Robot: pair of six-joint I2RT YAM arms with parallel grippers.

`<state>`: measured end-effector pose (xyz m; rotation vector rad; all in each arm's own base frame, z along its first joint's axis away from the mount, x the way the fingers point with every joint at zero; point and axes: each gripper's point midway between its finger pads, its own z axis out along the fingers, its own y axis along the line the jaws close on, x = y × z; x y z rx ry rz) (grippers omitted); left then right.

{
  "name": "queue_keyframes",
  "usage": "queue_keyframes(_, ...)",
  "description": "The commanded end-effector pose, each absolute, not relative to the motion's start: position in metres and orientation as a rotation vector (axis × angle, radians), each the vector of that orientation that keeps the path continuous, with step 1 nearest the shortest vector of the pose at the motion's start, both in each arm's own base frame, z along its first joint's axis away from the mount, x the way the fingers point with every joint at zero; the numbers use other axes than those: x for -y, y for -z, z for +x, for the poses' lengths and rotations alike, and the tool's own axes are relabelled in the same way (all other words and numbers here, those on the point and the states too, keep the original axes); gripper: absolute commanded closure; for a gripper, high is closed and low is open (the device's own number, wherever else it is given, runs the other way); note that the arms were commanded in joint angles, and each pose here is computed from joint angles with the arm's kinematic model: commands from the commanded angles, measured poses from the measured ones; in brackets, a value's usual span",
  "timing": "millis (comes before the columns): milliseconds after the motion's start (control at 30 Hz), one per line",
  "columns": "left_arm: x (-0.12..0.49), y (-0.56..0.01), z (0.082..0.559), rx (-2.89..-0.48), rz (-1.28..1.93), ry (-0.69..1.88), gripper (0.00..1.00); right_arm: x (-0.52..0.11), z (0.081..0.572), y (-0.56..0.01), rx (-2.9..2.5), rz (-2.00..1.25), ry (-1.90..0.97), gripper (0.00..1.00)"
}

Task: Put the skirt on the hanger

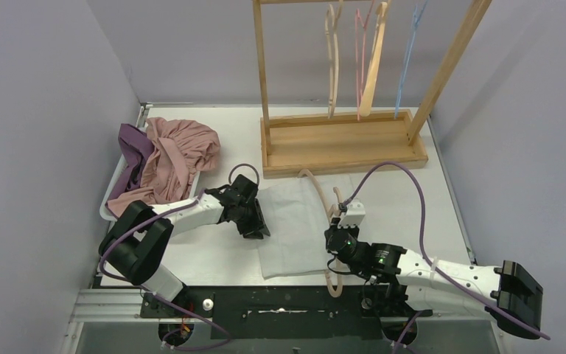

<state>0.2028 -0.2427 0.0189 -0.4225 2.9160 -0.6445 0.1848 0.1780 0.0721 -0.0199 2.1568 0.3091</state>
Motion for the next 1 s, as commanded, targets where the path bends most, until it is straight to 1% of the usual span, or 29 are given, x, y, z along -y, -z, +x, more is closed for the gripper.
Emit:
queue_keyframes(0, 0.252, -0.043, 0.212, -2.871, -0.464, 0.719, 0.70, -0.182, 0.208, -0.116, -2.006, 0.107, -0.316, 1.00)
queue_keyframes(100, 0.256, -0.062, 0.225, -2.797, -0.493, 0.787, 0.64, -0.193, 0.209, -0.129, -1.990, 0.076, -0.352, 1.00)
queue_keyframes(200, 0.259, -0.098, 0.248, -2.663, -0.503, 0.888, 0.57, -0.204, 0.208, -0.147, -1.979, 0.037, -0.400, 1.00)
queue_keyframes(300, 0.254, -0.154, 0.274, -2.464, -0.468, 0.979, 0.55, -0.213, 0.204, -0.171, -1.967, -0.014, -0.453, 1.00)
queue_keyframes(400, 0.246, -0.220, 0.294, -2.244, -0.368, 1.044, 0.54, -0.223, 0.199, -0.200, -1.953, -0.089, -0.515, 1.00)
queue_keyframes(467, 0.239, -0.267, 0.301, -2.098, -0.262, 1.055, 0.50, -0.231, 0.195, -0.223, -1.938, -0.145, -0.555, 1.00)
queue_keyframes(600, 0.231, -0.337, 0.298, -1.868, -0.011, 1.001, 0.43, -0.247, 0.185, -0.263, -1.922, -0.290, -0.623, 1.00)
queue_keyframes(733, 0.231, -0.387, 0.281, -1.685, 0.267, 0.959, 0.35, -0.257, 0.172, -0.289, -1.934, -0.454, -0.651, 1.00)
queue_keyframes(867, 0.236, -0.413, 0.252, -1.501, 0.599, 0.909, 0.31, -0.260, 0.157, -0.308, -1.927, -0.604, -0.685, 1.00)
queue_keyframes(967, 0.243, -0.414, 0.223, -1.313, 0.880, 0.883, 0.31, -0.262, 0.143, -0.318, -1.906, -0.738, -0.721, 1.00)
